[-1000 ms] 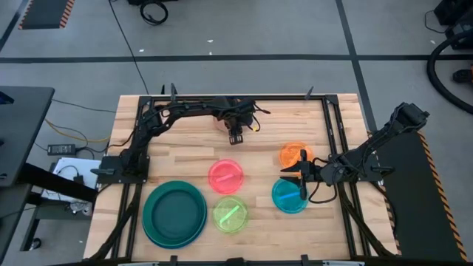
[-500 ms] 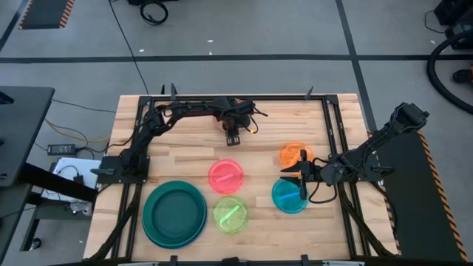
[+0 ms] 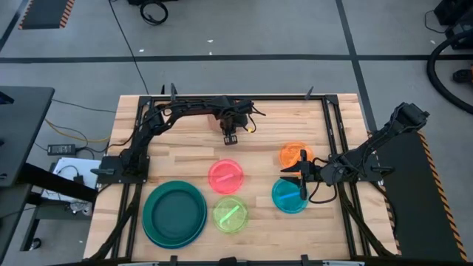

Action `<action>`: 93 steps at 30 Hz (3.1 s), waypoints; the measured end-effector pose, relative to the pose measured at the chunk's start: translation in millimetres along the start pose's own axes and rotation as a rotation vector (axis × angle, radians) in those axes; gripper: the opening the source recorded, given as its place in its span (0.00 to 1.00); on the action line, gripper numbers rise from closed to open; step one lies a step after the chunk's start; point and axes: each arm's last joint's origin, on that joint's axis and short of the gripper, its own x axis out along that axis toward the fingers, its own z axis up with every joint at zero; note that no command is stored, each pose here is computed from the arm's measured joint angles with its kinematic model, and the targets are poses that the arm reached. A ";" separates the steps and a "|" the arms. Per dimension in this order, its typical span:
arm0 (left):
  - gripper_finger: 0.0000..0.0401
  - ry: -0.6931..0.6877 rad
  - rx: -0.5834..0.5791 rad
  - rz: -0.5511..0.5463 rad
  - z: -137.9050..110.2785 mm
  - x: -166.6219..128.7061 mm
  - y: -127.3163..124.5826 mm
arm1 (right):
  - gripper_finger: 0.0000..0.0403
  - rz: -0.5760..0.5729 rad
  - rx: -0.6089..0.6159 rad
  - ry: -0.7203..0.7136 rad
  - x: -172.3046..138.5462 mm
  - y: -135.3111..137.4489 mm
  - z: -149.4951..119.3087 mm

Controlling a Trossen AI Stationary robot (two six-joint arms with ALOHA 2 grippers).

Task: Stack plastic plates
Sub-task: Stack the brown plate on top of the dark blue plate

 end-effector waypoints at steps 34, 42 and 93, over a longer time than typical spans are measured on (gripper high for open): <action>0.00 -0.024 0.008 0.102 -19.3 -95.5 -37.3 | 0.31 -0.002 0.001 -0.004 0.0 0.0 0.4; 0.00 -0.035 -0.034 0.097 -37.0 -134.6 -57.0 | 0.31 -0.002 0.000 -0.003 0.0 0.0 0.3; 0.00 0.108 -0.774 -0.193 -157.2 -157.0 -351.9 | 0.31 -0.315 -0.314 -0.316 24.0 -83.4 52.3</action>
